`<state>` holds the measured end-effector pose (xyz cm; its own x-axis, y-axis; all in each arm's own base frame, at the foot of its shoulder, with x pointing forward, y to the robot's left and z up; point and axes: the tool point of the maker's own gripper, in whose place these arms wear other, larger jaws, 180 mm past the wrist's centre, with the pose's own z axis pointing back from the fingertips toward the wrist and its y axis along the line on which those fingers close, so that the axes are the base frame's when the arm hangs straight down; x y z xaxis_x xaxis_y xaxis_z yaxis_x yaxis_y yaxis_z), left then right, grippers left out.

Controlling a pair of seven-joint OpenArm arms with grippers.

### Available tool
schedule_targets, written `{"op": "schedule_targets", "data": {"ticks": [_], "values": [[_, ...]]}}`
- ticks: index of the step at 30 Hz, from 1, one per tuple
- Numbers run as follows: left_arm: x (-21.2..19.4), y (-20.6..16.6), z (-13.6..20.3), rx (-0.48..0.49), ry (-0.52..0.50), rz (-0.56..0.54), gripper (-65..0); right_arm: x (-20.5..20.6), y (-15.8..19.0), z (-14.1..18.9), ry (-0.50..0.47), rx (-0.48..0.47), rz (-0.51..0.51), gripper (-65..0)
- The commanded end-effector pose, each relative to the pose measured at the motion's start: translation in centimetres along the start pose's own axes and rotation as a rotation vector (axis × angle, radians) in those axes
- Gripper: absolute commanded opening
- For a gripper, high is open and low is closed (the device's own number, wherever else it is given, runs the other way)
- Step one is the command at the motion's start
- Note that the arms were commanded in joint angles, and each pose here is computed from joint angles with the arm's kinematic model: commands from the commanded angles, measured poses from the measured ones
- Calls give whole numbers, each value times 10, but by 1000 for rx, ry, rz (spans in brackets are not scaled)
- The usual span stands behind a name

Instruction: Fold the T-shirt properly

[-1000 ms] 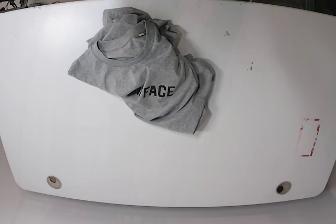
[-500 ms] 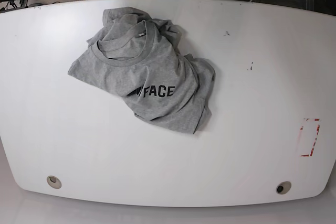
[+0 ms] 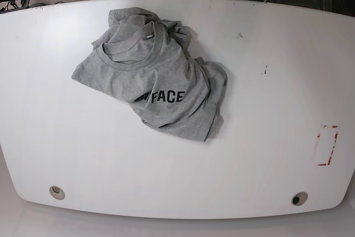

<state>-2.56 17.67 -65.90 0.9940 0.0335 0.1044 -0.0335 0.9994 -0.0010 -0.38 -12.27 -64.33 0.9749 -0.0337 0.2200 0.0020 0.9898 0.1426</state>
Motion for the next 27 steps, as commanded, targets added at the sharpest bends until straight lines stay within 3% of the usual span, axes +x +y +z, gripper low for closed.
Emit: {"op": "schedule_targets", "data": {"ticks": [1,5,16,27], "values": [[-3,3,1,5,-1,1,-276,-10,-4,4,10,-5,-1,-426],[-8,4,3,8,-2,0,-276,-17,-3,8,10,-3,0,-426],[-1,11,29,22,-178,-54,-276,-34,5,29,-19,14,4,-426],[10,12,89,28,-353,-124,-276,-43,17,71,-61,31,1,-426]]}}
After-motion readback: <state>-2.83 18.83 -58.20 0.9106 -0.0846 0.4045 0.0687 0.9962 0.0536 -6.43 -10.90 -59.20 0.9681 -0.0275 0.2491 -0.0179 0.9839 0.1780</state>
